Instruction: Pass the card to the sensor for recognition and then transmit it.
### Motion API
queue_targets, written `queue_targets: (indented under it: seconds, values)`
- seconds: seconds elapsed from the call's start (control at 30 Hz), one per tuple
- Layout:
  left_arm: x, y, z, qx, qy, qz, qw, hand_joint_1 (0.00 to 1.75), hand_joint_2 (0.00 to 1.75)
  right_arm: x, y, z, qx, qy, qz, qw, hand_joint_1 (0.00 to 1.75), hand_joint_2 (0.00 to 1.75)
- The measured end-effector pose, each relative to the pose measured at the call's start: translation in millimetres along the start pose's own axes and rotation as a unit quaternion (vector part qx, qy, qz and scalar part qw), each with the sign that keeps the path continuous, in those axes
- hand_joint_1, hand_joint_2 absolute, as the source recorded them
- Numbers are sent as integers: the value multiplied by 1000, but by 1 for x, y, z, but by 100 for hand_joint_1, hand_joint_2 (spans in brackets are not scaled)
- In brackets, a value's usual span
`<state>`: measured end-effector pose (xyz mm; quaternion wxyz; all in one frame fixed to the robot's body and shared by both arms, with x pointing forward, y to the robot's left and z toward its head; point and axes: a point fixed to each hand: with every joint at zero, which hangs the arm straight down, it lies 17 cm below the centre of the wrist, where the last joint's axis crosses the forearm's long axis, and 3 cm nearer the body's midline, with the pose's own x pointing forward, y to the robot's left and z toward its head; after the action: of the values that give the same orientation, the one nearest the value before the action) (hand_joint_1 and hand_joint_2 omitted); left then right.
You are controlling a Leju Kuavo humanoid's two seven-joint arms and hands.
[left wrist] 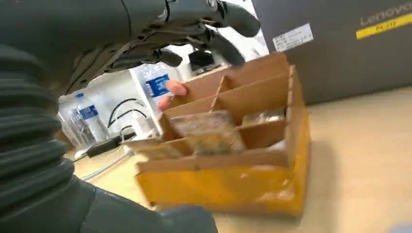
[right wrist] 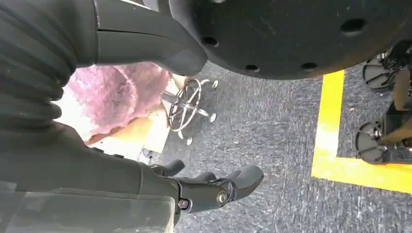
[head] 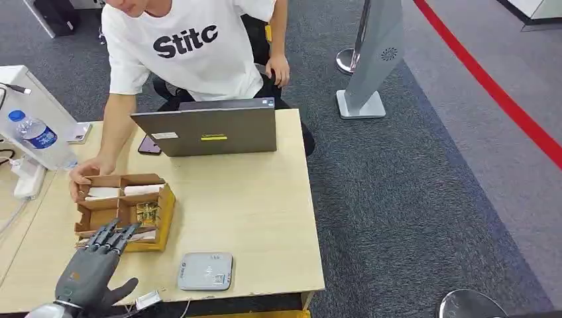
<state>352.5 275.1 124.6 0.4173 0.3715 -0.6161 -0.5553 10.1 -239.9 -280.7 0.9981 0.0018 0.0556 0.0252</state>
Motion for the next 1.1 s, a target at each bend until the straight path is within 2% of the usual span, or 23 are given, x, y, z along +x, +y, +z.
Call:
queue_targets:
  seconds: [0.27, 1.1]
  values:
    - [-6, -6, 18, -32, -9, -29, 999, 0, 175, 7, -1, 1, -1, -7, 0, 1000, 0, 175]
    - [-7, -4, 22, -35, -13, -36, 999, 0, 175, 7, -1, 1, -1, -7, 0, 1000, 0, 175]
